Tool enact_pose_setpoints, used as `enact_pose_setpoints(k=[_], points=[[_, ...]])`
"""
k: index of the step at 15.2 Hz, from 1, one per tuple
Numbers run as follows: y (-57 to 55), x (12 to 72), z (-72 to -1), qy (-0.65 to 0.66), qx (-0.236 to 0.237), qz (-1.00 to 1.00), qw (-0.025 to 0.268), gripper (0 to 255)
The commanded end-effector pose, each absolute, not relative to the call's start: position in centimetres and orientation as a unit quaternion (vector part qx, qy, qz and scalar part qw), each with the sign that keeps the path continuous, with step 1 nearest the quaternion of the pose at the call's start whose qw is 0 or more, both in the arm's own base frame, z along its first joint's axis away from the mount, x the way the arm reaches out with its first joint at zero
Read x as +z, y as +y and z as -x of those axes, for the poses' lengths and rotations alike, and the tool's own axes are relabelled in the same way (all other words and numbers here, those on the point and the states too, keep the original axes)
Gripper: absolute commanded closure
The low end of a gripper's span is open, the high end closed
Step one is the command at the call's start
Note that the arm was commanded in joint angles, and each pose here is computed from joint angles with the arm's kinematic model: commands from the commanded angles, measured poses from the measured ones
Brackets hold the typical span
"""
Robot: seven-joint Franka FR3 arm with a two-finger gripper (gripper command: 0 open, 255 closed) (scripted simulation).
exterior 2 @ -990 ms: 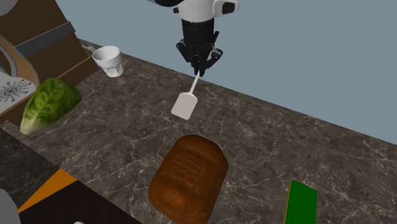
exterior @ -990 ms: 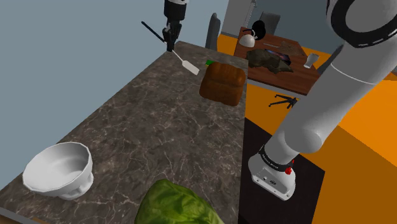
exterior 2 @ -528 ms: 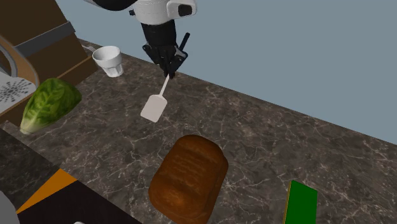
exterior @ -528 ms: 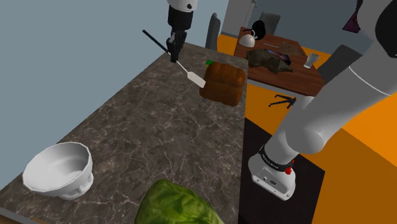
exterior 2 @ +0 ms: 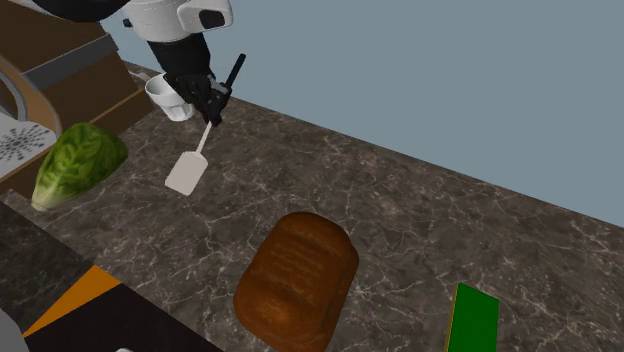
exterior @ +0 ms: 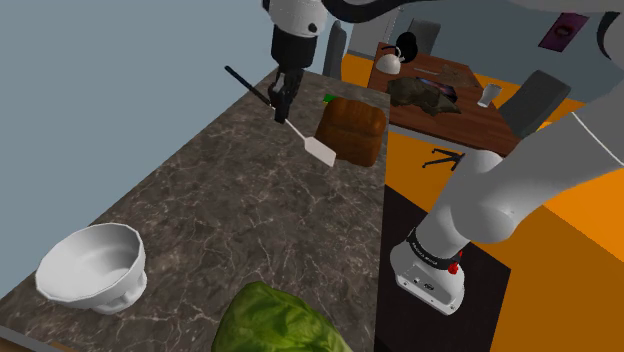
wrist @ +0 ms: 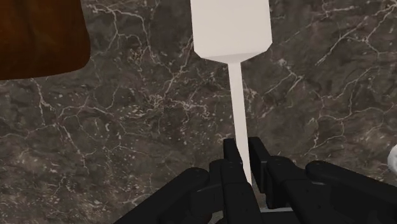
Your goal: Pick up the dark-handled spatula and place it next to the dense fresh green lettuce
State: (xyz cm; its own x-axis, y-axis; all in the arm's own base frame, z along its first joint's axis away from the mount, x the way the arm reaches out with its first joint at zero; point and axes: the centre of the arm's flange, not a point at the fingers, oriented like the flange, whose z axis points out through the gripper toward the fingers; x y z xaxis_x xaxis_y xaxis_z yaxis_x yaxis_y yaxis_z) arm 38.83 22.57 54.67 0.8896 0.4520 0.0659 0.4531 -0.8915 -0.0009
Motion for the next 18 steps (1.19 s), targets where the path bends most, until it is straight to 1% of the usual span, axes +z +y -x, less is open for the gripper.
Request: enact_pose_setpoints(k=[1,10,18], points=[[23.7,54.7,-36.2,-0.232,-0.032,0.972,0.008,255],[29.7,54.8,-26.0,-0.232,-0.032,0.972,0.008,255],[29.7,50.5,-26.0,-0.232,-0.032,0.972,0.008,255]])
